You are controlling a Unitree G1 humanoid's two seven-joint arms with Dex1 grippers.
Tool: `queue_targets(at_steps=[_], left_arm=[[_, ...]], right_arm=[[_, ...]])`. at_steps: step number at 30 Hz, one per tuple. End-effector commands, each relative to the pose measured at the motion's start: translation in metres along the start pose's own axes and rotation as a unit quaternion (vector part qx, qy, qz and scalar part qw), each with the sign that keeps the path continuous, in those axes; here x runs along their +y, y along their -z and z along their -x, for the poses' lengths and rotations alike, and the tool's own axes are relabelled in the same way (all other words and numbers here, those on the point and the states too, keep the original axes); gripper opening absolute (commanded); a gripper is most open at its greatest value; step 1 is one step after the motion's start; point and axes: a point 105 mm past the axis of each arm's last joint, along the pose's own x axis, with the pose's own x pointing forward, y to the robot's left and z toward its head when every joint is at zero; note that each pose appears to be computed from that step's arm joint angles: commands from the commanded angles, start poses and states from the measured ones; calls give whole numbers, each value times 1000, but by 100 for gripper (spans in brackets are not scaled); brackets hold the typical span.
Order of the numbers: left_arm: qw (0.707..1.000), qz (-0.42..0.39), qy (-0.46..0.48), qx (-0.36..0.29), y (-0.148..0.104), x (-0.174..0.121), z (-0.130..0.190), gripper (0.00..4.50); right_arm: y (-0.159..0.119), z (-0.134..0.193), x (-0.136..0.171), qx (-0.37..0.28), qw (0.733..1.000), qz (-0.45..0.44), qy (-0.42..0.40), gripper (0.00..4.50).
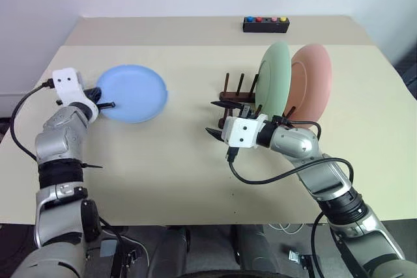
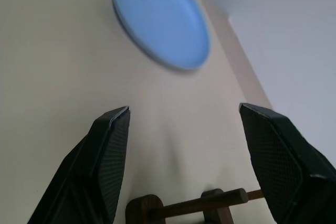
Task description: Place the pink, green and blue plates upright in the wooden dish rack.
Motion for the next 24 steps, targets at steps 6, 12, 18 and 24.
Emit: queue_targets(at_steps=[6, 12, 18, 24], left_arm=[[975, -109, 97, -167, -72, -90, 30, 2], [962, -132, 128, -203, -95, -122, 43, 2], [954, -129, 165, -215, -107, -146, 51, 2], [946, -133, 210, -208, -106, -167, 61, 2]], right_arm=[[-13, -6, -11, -14, 999, 26, 28, 337], [-13, -8, -20, -10, 998, 42, 50, 337], [-17, -11, -25, -14, 996, 59, 59, 337], [-17, -15, -29, -10, 995, 70, 71, 337]])
